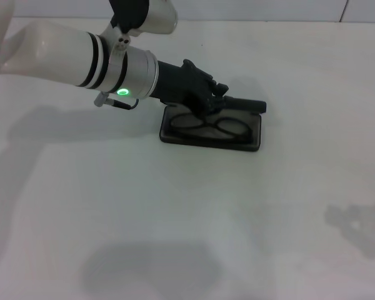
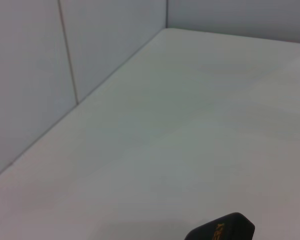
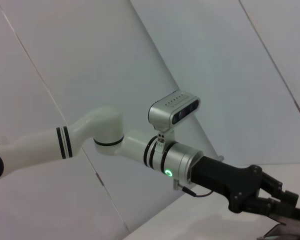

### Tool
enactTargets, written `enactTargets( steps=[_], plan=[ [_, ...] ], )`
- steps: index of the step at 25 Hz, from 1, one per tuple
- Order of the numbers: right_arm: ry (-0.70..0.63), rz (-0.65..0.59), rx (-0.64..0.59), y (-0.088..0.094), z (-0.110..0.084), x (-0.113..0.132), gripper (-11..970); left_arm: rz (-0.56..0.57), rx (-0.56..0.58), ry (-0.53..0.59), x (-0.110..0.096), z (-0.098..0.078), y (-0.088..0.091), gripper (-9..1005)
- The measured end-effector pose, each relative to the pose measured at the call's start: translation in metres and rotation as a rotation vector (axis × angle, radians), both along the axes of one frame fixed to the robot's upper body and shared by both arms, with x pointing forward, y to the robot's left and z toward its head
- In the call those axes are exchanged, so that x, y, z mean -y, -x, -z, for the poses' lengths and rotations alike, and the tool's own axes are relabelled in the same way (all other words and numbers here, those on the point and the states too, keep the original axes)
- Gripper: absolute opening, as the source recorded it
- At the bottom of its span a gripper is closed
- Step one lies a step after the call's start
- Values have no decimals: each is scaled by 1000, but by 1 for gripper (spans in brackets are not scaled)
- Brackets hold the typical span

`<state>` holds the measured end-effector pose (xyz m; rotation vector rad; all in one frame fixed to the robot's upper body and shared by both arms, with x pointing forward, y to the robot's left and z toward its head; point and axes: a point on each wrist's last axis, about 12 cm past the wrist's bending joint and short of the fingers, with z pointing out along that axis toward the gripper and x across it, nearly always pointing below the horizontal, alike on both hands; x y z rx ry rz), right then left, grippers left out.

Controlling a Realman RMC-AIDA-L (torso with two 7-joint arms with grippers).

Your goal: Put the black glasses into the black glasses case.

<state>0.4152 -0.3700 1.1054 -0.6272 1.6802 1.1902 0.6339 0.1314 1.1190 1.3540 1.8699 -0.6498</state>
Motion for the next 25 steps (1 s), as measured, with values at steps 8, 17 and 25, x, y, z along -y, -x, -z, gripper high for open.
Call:
enactTargets(
  steps=[8,17,25],
  plan=[
    [-7,-5,-1,-2,0,-2,166,47,-31,-35,2,7,9,227],
    [-8,-10,3,-1,0,-2,172,101,-60,-30,2,12,21,228],
    [-8,-17,108,1,-3,-2,178,193,59,279,-20,-52,65,232]
  ],
)
